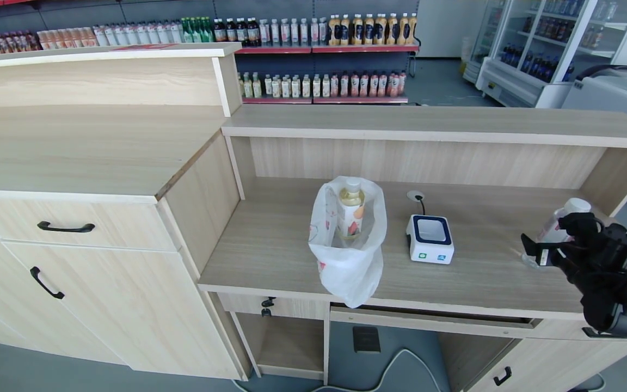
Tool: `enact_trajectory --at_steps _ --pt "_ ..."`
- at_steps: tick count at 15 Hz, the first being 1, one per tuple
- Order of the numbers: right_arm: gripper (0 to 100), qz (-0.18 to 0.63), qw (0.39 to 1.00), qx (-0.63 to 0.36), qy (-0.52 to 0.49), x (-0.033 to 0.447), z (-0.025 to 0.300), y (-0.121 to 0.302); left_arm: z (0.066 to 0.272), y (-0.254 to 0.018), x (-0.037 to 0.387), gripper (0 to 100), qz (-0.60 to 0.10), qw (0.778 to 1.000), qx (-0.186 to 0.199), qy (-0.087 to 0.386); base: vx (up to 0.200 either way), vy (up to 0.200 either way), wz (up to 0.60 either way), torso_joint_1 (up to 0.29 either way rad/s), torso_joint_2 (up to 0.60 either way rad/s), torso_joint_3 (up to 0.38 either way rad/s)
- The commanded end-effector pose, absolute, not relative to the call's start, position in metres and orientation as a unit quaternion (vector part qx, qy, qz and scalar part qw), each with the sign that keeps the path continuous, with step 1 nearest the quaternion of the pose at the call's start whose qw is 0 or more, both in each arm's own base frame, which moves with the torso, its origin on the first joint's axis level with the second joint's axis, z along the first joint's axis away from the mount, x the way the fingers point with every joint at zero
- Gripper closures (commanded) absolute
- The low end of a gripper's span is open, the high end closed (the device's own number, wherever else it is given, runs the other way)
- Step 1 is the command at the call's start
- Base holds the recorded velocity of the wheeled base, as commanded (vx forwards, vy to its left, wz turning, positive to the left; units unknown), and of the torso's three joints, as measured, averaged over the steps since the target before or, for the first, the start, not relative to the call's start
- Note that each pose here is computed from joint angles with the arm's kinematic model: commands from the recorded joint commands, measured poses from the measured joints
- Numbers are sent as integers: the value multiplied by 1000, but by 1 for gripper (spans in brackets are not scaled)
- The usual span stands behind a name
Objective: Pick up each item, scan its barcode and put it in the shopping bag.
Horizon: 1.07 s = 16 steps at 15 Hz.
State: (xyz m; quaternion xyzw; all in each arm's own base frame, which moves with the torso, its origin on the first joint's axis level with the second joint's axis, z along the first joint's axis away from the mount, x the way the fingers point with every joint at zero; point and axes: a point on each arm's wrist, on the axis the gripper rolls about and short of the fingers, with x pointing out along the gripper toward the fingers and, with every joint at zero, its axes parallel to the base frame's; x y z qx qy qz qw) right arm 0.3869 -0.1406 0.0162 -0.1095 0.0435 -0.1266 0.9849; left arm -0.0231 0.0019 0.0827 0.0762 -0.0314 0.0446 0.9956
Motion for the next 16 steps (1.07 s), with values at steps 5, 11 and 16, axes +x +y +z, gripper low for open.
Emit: enact_trajectory --at_steps 5,11,16 --pt "0 -123 986 -113 25 402 16 -142 83 2 -23 0 45 996 76 -32 0 0 0 0 0 0" --pt "0 -111 987 -114 11 417 10 -135 83 2 -23 0 45 996 77 -32 0 0 0 0 0 0" --pt "100 -116 987 -112 -19 427 24 -139 83 2 -23 0 45 996 77 -32 0 0 0 0 0 0"
